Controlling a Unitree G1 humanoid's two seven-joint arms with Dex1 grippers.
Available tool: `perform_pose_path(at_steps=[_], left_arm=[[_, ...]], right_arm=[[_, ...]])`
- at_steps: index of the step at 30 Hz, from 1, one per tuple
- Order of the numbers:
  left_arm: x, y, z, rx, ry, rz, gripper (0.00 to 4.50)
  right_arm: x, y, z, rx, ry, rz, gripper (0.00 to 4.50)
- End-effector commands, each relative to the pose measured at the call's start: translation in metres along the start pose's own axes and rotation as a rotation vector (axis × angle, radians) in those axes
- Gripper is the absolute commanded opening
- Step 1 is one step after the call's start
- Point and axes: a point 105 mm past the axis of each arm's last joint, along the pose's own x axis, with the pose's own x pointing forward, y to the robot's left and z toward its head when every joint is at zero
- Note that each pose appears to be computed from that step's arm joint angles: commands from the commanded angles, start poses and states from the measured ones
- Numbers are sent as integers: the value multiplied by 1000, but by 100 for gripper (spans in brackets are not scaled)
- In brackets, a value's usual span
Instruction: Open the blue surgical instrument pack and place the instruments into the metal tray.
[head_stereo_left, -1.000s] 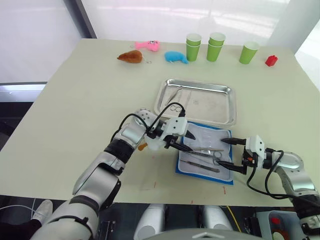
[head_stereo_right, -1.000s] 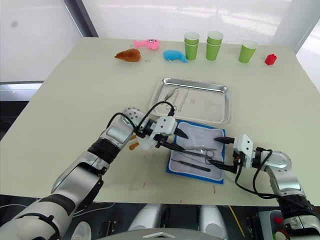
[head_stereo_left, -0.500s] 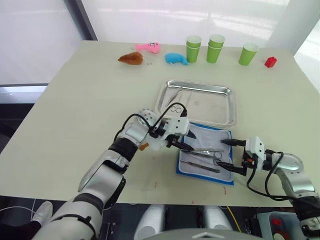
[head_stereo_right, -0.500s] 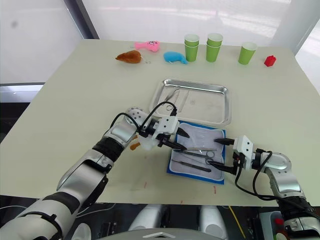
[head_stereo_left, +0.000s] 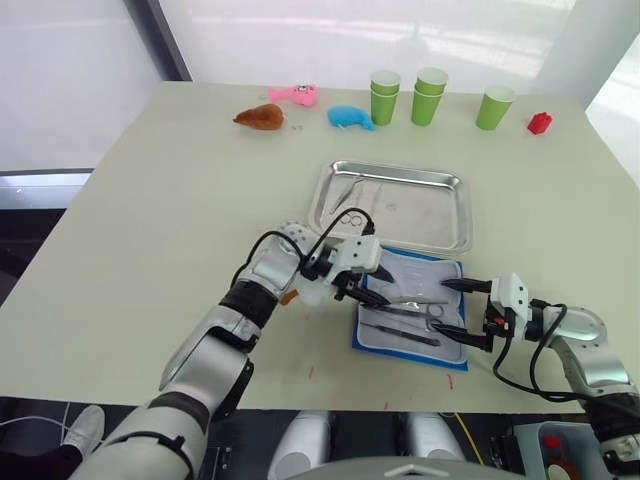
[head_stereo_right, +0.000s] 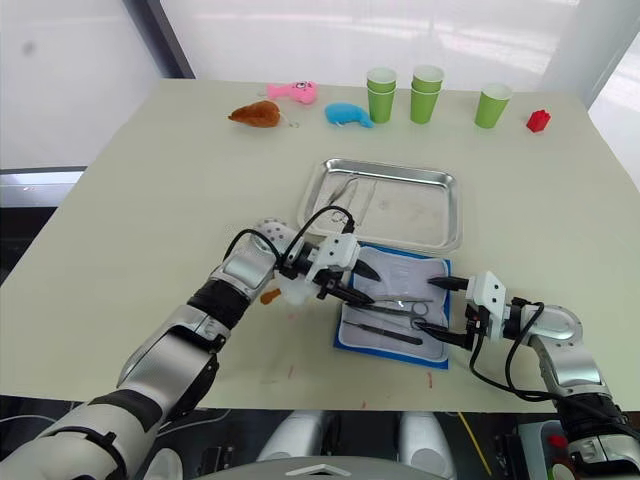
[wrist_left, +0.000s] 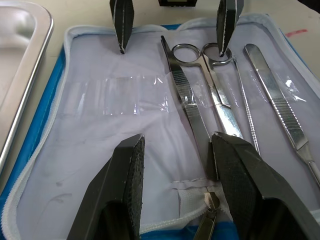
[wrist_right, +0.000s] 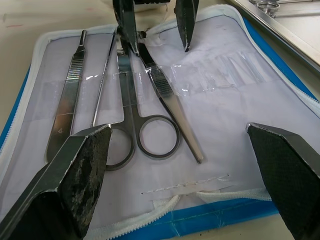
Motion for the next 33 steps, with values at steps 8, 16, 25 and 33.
perform_pose_path(at_steps=[8, 16, 25, 33], left_arm=[[10, -11, -12, -18, 50, -22, 228], [8, -10, -18, -19, 76, -25, 118], [6, -9, -17, -15, 74, -25, 9], [0, 3, -1, 15, 52, 14, 9]], right_arm=[[4, 30, -45, 143, 141, 58, 450], [3, 30, -45, 146, 141, 54, 450], [4, 30, -45, 148, 139, 56, 450], [5, 31, -46, 150, 141, 61, 450]])
